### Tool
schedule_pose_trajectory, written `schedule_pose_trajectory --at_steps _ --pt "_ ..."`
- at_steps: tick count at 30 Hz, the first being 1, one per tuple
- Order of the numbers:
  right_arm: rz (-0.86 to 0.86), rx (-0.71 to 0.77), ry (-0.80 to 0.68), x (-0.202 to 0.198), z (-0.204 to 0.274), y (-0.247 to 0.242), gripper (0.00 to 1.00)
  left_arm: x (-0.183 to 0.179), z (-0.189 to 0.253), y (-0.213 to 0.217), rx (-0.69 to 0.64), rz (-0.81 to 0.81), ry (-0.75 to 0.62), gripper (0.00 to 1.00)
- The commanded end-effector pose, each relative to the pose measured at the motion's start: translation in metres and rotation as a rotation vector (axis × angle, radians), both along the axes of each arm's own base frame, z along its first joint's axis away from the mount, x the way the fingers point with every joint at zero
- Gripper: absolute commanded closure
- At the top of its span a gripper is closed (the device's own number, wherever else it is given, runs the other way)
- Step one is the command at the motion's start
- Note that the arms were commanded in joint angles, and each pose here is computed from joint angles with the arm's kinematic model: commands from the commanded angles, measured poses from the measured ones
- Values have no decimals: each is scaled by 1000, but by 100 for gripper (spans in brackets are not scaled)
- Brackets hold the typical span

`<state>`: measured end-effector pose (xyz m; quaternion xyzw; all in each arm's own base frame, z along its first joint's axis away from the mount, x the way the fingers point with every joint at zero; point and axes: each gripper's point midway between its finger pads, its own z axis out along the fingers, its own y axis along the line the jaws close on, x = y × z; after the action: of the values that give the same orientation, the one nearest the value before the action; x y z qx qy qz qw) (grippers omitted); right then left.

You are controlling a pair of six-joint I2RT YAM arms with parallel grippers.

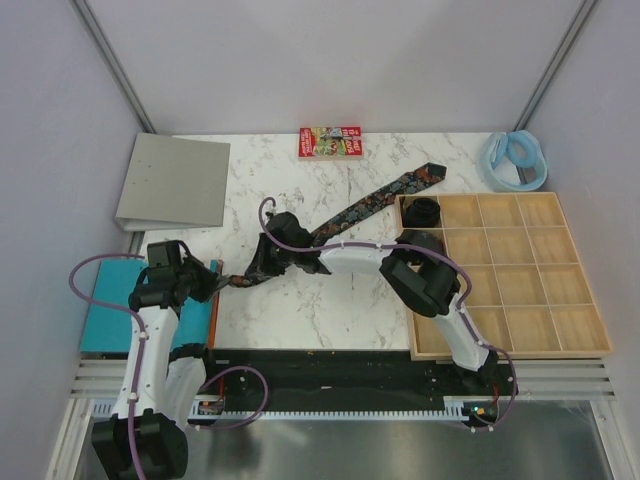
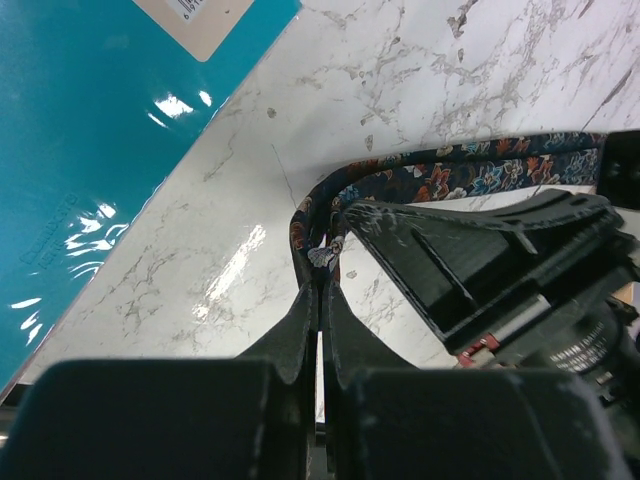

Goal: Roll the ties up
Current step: Roll the tie at the center of the board.

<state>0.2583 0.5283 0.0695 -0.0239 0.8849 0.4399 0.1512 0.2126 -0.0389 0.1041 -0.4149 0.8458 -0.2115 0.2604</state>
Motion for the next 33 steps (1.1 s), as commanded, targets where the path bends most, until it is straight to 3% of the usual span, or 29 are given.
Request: schedule_pose_trajectory --at_steps 1,16,25,33 --pt "30 16 1 -9 -1 18 94 5 5 0 -5 3 -35 98" --pt "45 32 18 -23 -9 36 95 9 2 -2 -9 -19 -31 98" --pt "-64 -25 -2 34 -5 -32 94 12 2 -13 -35 -102 -50 98" --pt "-141 -36 -23 55 13 -94 94 18 -16 -33 -13 -202 33 98"
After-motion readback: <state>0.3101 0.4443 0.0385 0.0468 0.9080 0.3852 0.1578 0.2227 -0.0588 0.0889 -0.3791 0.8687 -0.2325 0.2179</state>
